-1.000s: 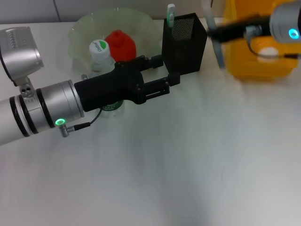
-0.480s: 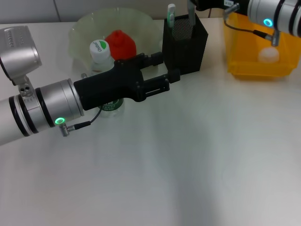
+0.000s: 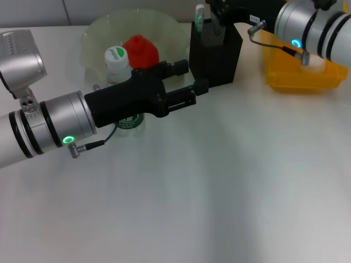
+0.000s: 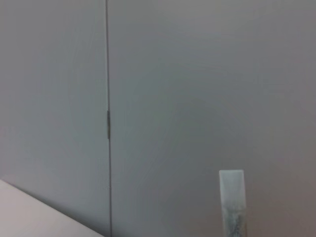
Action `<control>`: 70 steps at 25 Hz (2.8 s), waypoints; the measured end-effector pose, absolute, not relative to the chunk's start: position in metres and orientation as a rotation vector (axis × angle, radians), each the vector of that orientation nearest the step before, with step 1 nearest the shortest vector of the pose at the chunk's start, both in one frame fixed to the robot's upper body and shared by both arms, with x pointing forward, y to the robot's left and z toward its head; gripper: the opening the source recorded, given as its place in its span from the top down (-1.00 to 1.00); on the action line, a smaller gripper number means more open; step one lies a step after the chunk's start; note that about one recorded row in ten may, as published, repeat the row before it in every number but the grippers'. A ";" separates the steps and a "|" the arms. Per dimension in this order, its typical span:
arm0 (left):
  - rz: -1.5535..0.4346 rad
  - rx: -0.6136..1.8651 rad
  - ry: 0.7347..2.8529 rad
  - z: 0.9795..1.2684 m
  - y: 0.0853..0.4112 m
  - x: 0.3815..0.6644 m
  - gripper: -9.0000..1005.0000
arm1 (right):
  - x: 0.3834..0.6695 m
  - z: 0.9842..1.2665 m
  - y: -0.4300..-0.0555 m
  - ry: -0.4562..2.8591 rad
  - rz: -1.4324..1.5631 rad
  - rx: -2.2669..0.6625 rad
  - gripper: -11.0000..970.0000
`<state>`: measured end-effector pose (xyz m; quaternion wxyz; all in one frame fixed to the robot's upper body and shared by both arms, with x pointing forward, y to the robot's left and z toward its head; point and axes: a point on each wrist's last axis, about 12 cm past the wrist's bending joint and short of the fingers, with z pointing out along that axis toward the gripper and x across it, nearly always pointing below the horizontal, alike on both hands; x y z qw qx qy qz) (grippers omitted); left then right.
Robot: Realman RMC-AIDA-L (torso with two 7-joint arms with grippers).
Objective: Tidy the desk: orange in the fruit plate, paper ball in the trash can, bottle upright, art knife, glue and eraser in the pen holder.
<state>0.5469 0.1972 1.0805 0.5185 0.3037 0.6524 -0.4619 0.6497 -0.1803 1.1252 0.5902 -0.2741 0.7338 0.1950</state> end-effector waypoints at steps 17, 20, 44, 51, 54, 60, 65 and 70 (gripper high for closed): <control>-1.105 0.740 1.550 1.085 0.196 0.550 -0.42 | 0.583 1.145 -0.244 1.527 0.670 -0.588 0.05; -1.105 0.740 1.534 1.086 0.194 0.550 -0.42 | 0.558 1.138 -0.279 1.525 0.675 -0.593 0.01; -1.154 0.840 1.455 1.085 0.188 0.535 -0.42 | 0.501 1.100 -0.309 1.555 0.960 -0.787 -0.01; -1.155 0.849 1.446 1.084 0.190 0.532 -0.42 | 0.502 1.098 -0.303 1.563 0.985 -0.792 -0.25; -1.157 0.843 1.442 1.084 0.192 0.530 -0.42 | 0.500 1.097 -0.303 1.551 0.972 -0.801 -0.42; -1.167 0.845 1.436 1.084 0.192 0.529 -0.42 | 0.501 1.098 -0.301 1.541 0.971 -0.814 -0.48; -1.169 0.836 1.434 1.083 0.198 0.525 -0.42 | 0.501 1.096 -0.296 1.515 0.956 -0.829 -0.48; -1.176 0.853 1.404 1.083 0.203 0.518 -0.42 | 0.504 1.096 -0.291 1.503 0.968 -0.836 -0.48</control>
